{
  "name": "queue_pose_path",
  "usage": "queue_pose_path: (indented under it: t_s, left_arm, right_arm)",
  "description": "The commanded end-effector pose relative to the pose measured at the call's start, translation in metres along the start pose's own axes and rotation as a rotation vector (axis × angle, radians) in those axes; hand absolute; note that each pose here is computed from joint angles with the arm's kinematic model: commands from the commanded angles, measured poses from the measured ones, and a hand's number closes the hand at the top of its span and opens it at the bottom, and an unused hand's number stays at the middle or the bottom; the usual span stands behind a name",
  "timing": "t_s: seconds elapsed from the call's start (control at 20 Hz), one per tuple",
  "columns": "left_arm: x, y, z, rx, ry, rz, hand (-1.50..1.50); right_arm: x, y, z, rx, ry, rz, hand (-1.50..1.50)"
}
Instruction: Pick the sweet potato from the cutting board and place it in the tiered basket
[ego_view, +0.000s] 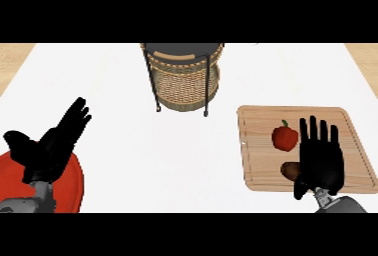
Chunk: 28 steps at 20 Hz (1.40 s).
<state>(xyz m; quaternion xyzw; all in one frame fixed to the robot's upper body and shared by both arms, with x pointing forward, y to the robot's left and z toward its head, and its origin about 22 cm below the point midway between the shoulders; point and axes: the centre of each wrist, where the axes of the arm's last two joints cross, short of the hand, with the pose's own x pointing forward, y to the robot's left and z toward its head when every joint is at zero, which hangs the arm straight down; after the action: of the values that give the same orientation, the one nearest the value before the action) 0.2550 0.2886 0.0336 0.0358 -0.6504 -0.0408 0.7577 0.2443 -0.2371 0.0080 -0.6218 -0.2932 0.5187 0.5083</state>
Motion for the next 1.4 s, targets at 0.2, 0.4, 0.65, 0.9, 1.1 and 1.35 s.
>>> queue_pose_path:
  t_s: [0.2, 0.4, 0.65, 0.9, 1.1, 1.35]
  left_arm:
    - [0.005, -0.003, 0.006, -0.001, -0.009, -0.001, 0.00]
    - [0.012, 0.007, 0.003, -0.023, 0.003, -0.006, 0.00]
    - [-0.003, -0.001, -0.001, -0.004, -0.007, 0.005, 0.00]
    - [0.011, -0.010, 0.000, -0.053, -0.016, 0.006, 0.00]
    - [-0.005, -0.014, -0.001, -0.044, -0.014, -0.015, 0.00]
    - [0.011, -0.007, -0.009, -0.006, -0.006, 0.004, 0.00]
  right_arm:
    - [0.003, 0.030, -0.003, 0.166, -0.013, 0.137, 1.50]
    - [-0.001, 0.019, -0.011, 0.158, -0.044, 0.190, 1.50]
    - [-0.045, 0.012, -0.049, 0.146, -0.176, 0.057, 1.50]
    - [-0.095, -0.021, -0.099, 0.174, -0.373, -0.256, 1.50]
    - [-0.105, -0.030, -0.129, 0.005, -0.399, -0.336, 1.50]
    - [-0.117, -0.065, -0.137, -0.278, -0.444, -0.639, 1.50]
